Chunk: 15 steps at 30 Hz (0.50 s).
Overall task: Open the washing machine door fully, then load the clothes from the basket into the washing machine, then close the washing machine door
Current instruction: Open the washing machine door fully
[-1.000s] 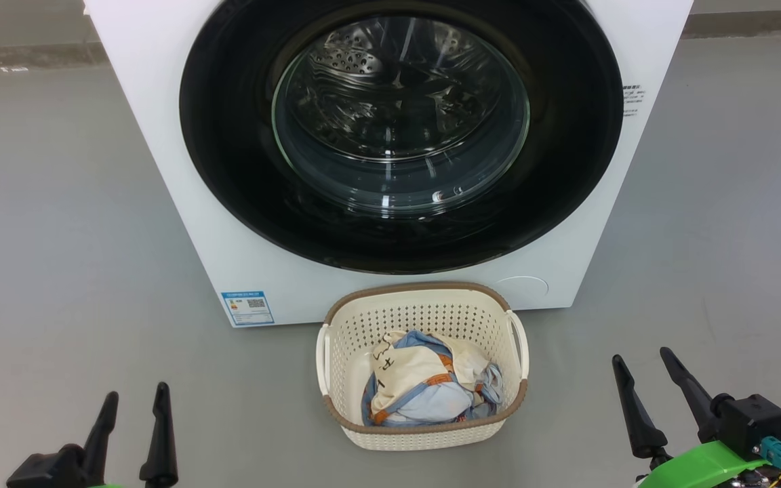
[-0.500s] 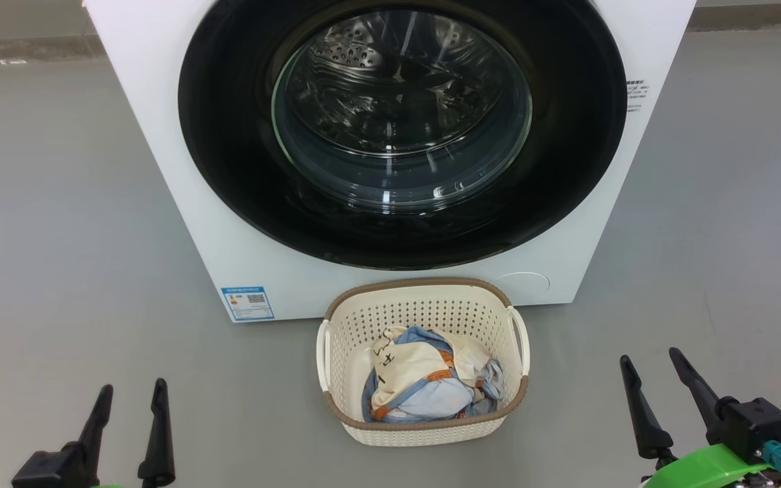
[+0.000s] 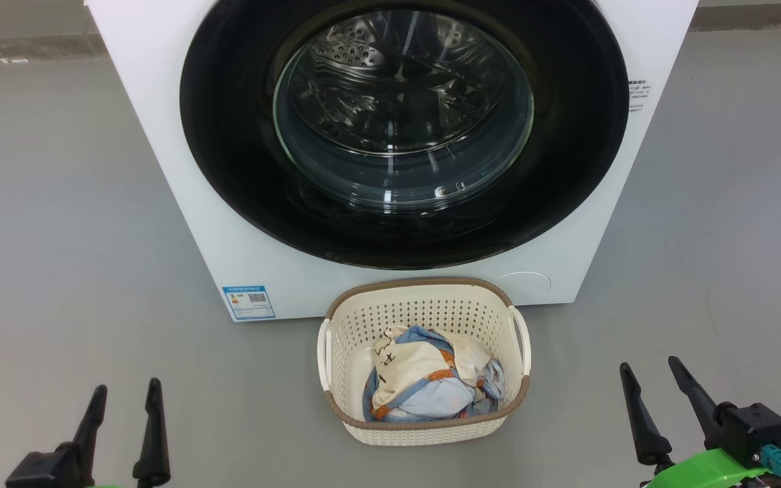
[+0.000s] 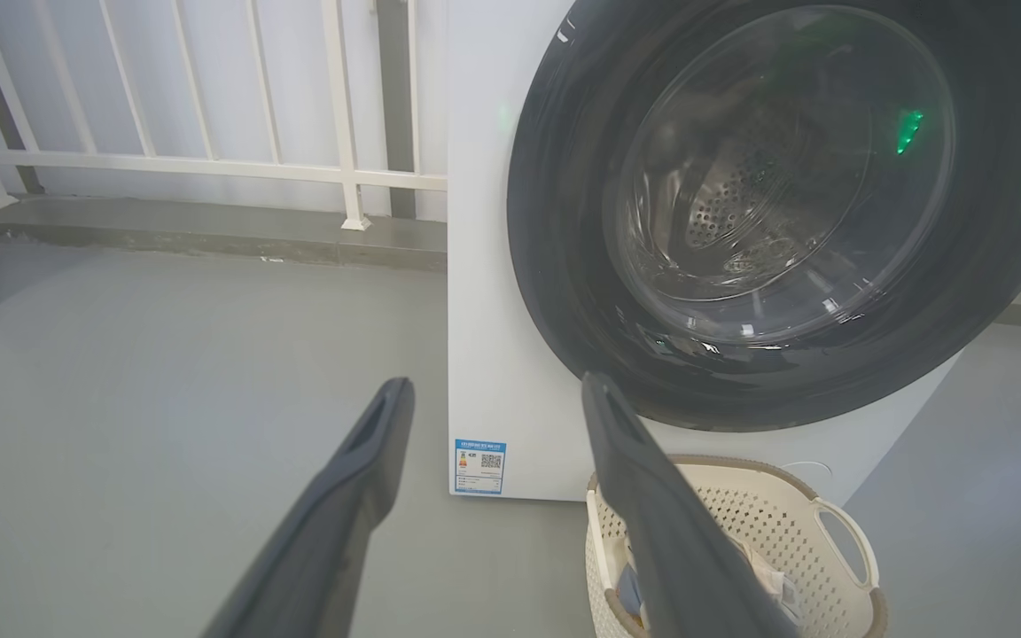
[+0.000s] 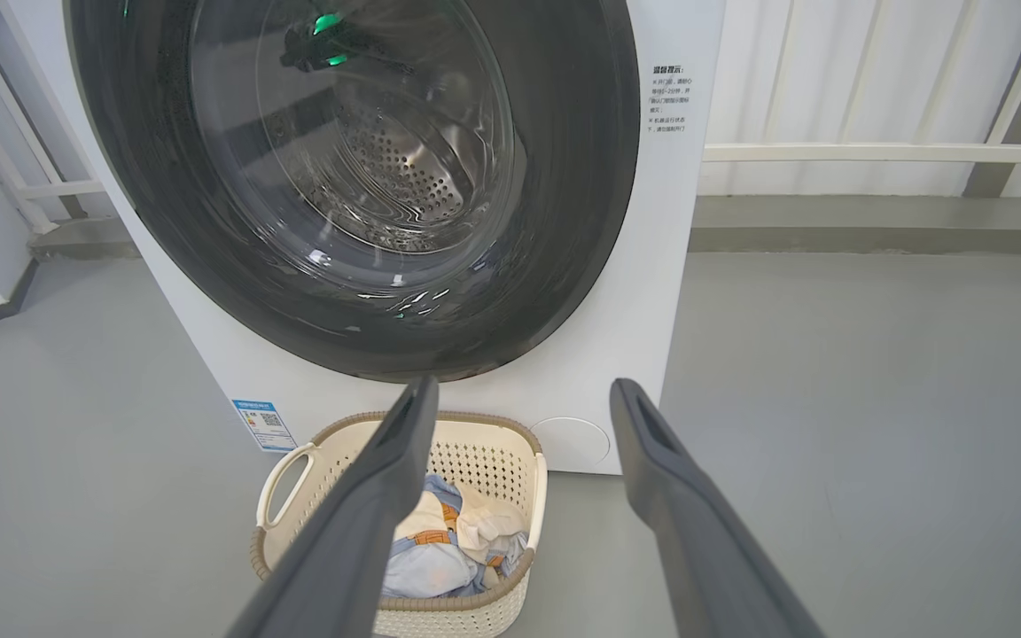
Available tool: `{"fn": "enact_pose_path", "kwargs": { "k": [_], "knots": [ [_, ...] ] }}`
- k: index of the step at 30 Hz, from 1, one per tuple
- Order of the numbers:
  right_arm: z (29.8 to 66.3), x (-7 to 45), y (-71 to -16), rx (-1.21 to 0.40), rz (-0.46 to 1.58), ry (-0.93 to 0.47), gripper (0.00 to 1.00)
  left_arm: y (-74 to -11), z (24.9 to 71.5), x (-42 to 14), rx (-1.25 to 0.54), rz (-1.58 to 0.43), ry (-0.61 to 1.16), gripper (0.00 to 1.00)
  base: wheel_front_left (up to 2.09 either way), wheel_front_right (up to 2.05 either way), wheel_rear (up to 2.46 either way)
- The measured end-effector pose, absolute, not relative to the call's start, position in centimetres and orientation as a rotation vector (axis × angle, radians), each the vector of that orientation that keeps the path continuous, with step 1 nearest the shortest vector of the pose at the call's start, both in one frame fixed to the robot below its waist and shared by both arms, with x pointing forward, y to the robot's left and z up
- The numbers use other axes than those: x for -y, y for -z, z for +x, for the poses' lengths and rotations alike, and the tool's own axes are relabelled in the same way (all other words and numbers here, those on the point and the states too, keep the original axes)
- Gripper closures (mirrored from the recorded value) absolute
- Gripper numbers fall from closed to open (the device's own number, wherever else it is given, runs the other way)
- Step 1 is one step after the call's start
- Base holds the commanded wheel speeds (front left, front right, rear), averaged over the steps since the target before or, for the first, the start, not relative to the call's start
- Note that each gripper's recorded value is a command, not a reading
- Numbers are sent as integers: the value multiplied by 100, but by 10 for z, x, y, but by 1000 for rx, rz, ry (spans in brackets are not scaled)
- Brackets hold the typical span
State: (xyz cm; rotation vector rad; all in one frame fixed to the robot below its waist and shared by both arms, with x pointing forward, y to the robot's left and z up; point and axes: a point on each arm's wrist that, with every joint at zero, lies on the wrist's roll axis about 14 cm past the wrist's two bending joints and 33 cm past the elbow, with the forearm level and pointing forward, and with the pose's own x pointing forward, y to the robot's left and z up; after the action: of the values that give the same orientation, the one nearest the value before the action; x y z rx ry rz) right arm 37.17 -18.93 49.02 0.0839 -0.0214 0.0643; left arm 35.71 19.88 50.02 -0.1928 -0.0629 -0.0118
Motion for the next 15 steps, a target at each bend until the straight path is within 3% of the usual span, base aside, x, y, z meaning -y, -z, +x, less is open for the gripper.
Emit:
{"fn": "enact_pose_path", "kwargs": {
  "k": [15],
  "knots": [
    [371,190,-489,19,83,-62,0,-500,358,-201,62,-194,6,0,6,6,-13]
  ]
}}
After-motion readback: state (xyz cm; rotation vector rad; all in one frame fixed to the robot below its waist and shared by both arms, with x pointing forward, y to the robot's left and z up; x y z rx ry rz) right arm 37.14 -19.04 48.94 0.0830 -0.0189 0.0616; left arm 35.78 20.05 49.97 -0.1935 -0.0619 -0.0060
